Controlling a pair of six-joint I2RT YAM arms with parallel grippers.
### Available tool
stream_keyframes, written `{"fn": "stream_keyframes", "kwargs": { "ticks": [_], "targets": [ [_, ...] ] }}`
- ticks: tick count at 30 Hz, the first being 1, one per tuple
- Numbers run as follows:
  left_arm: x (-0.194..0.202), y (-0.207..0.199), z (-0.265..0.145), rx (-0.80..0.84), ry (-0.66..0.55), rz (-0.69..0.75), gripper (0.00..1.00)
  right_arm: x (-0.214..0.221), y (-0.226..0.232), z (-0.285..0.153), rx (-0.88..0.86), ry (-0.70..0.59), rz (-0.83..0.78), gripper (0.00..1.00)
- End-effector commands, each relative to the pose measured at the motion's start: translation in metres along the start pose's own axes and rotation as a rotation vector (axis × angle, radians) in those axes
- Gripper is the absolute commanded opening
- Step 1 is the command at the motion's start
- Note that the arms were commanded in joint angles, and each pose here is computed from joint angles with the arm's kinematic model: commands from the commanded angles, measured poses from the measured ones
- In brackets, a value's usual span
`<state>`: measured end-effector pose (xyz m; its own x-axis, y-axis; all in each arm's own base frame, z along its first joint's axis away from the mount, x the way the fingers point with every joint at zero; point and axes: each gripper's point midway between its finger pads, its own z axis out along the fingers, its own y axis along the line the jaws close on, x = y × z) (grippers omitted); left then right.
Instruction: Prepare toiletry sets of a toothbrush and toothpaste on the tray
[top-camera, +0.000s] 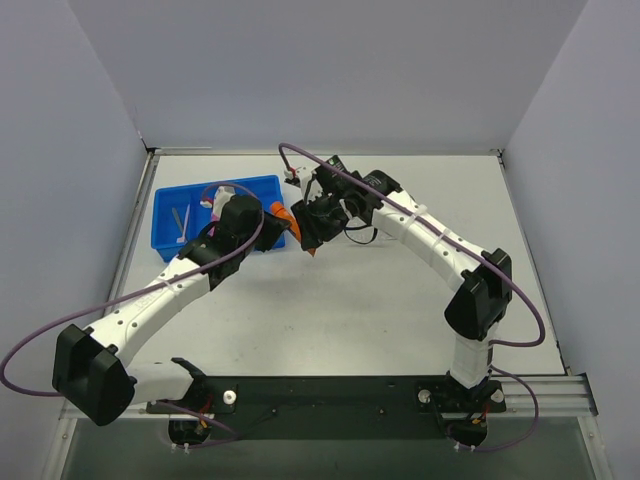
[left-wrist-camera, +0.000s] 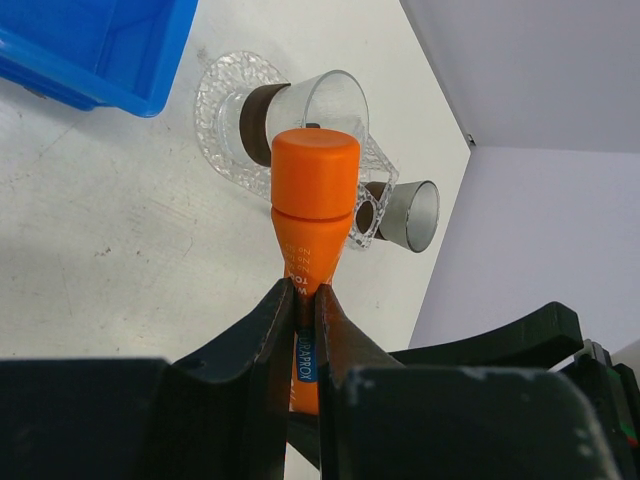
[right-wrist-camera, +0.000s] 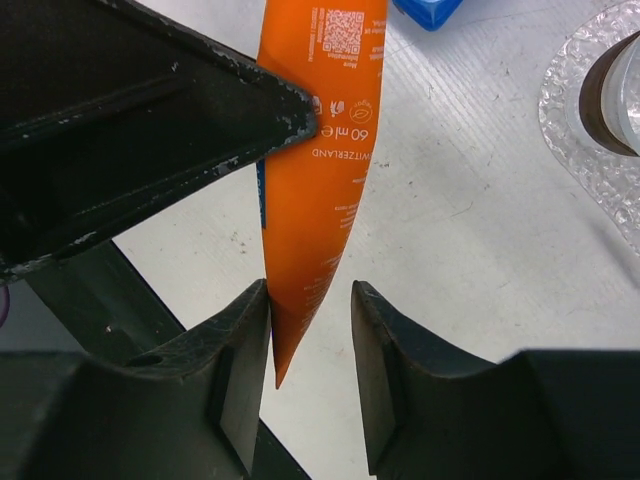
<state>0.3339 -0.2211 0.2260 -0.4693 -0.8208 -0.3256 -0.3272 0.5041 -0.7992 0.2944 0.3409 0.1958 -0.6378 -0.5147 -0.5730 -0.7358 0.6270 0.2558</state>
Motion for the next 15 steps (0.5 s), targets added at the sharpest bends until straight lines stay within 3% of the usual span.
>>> {"fn": "stream_keyframes", "kwargs": {
  "ticks": [1,6,9,12,15],
  "targets": [
    [-0.006,-0.032,-0.016,0.11,-0.026,-0.063,0.0,-0.008,-0.009,-0.009,0.06,-0.016,-0.011,0.32],
    [-0.005,-0.032,-0.018,0.113,-0.029,-0.073,0.0,-0.006,-0.007,-0.008,0.057,-0.008,-0.028,0.31],
    [-0.002,-0.03,-0.018,0.112,-0.021,-0.074,0.0,-0.004,-0.005,-0.006,0.052,0.002,-0.036,0.21],
    [0.0,-0.033,-0.02,0.13,-0.011,-0.068,0.0,-0.004,-0.005,-0.007,0.051,0.0,-0.035,0.02],
    [0.009,-0.036,-0.02,0.16,0.038,-0.039,0.0,-0.005,-0.002,-0.009,0.045,-0.005,-0.036,0.0]
  ]
}}
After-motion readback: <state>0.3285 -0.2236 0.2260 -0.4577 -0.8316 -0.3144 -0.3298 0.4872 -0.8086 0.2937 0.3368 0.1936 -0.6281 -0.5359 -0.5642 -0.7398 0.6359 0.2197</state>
